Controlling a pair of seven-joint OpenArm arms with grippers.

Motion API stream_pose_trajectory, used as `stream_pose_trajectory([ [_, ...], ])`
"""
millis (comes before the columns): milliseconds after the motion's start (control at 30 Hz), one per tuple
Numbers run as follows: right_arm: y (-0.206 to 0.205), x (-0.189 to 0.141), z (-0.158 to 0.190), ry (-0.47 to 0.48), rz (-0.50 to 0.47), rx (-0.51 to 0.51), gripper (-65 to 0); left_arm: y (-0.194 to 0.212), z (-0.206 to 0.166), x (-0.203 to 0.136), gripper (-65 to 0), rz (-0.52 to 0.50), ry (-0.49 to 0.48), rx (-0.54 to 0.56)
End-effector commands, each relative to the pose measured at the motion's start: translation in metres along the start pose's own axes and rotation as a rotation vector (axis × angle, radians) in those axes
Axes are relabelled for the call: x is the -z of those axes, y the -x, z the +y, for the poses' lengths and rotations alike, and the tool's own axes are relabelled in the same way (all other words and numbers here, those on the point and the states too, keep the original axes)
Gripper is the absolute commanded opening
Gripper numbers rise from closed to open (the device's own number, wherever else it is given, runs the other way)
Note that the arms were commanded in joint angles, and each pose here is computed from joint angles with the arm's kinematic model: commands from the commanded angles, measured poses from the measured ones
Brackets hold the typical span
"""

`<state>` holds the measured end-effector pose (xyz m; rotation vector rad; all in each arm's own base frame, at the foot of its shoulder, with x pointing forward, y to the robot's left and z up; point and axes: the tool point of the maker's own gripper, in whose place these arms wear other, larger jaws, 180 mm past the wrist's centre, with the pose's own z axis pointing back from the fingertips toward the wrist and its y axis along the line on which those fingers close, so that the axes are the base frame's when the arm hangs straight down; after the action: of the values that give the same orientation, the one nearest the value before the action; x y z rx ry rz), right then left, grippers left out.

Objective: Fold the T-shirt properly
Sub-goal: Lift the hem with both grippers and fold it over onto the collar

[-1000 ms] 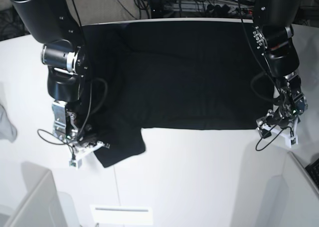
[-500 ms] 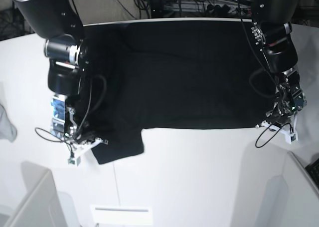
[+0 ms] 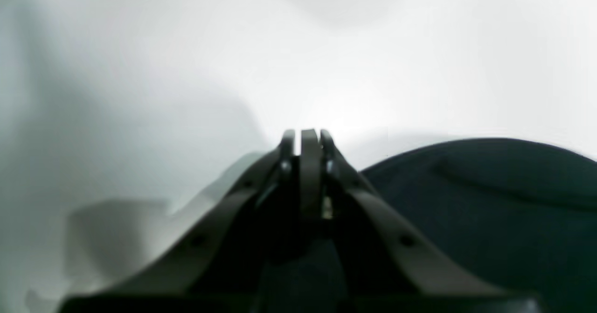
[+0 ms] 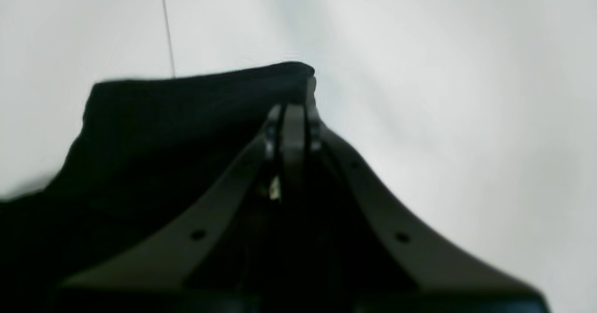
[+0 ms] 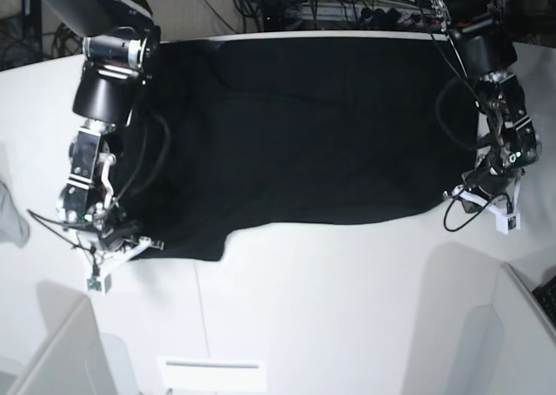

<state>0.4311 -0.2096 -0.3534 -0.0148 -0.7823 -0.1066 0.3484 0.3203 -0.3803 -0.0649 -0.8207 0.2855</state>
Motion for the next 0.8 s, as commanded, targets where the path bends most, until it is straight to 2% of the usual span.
stream_pose_trajectory([
  [0, -0.026, -0.010, -0.003, 0.005, -0.077, -0.002, -65.0, -0.031, 0.004, -0.013, -65.0, -0.072, -0.003, 0.031],
  [267, -0.002, -0.035, -0.009, 0.034, -0.059, -0.031, -65.0, -0.026, -0.012, -0.053, -65.0, -0.088, 0.029, 0.122],
  [600, 0.034, -0.062, -0.019, 0.071, -0.055, -0.068, -65.0, 0.007, -0.003, -0.097, -65.0, -0.068, -0.014, 0.211],
  [767, 0.044, -0.082, -0.021, 0.085, -0.077, -0.092, -65.0, 0.022, -0.004, -0.108, -65.0, -0.041, -0.016, 0.241],
])
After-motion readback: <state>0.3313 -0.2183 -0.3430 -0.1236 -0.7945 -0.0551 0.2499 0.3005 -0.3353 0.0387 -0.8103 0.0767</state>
